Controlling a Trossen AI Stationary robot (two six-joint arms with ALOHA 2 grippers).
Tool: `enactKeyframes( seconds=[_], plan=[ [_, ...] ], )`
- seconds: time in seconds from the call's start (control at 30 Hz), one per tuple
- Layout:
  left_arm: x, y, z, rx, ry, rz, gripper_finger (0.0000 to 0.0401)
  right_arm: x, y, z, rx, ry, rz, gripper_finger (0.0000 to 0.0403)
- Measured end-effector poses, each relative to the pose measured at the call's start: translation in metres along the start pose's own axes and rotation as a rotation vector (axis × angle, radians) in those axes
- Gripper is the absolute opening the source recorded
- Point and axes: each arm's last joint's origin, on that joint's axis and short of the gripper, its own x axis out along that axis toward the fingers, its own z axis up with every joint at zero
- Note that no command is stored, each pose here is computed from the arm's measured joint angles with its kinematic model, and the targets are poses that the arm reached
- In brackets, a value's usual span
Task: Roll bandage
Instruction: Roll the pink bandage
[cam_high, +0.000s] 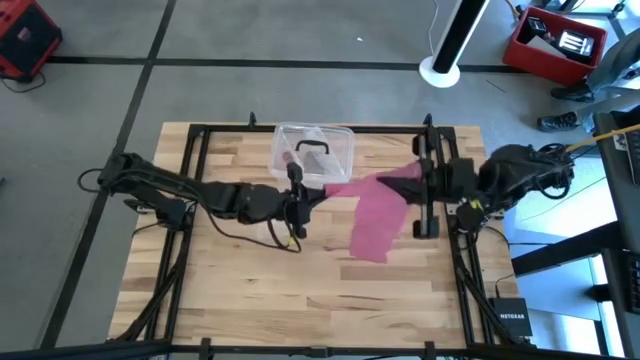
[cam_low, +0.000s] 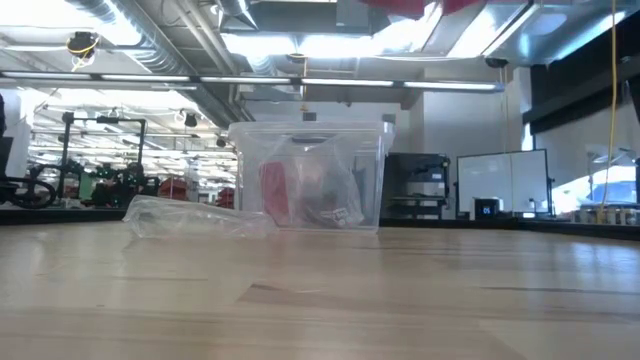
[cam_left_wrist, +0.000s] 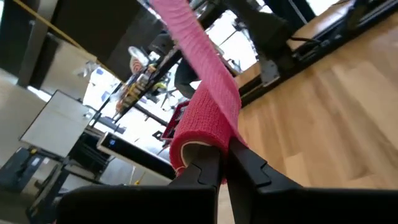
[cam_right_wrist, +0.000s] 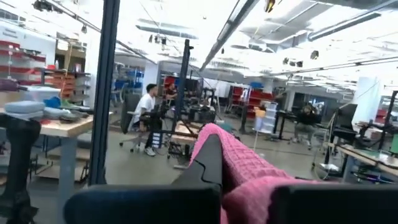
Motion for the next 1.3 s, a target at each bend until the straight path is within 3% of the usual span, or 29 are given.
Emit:
enactKeyframes(
  seconds=[0.4,0.5,0.67,0.87,1.03,1.17,1.3],
  plan=[
    [0.010,-0.055,0.002,0.072,0.026,-0.125,0.0001,0.016,-0.053,-0.010,0.085,-0.038,-0.118,0.0001],
    [0.007,-0.067,0.005,0.075,0.015,-0.153,0.0001,0.018,-0.067,-0.014,0.065,-0.015,-0.171,0.0001],
    [0.003,-0.088,0.012,0.049,-0.011,-0.190,0.0001,0.029,-0.091,-0.035,0.139,0.068,-0.309,0.0002],
    [0.001,-0.108,0.016,0.085,-0.043,-0.214,0.0001,0.048,-0.121,-0.081,0.184,0.261,-0.419,0.0010],
    [-0.001,-0.117,0.016,0.051,-0.035,-0.239,0.0001,0.056,-0.139,-0.137,0.237,0.527,-0.493,0.0013],
    [-0.004,-0.119,0.018,-0.008,-0.042,-0.250,0.0001,0.058,-0.142,-0.184,0.273,0.705,-0.458,0.0040],
    [-0.002,-0.123,0.018,-0.150,-0.032,-0.277,0.0002,0.064,-0.136,-0.216,0.328,0.797,-0.342,0.0108]
  ],
)
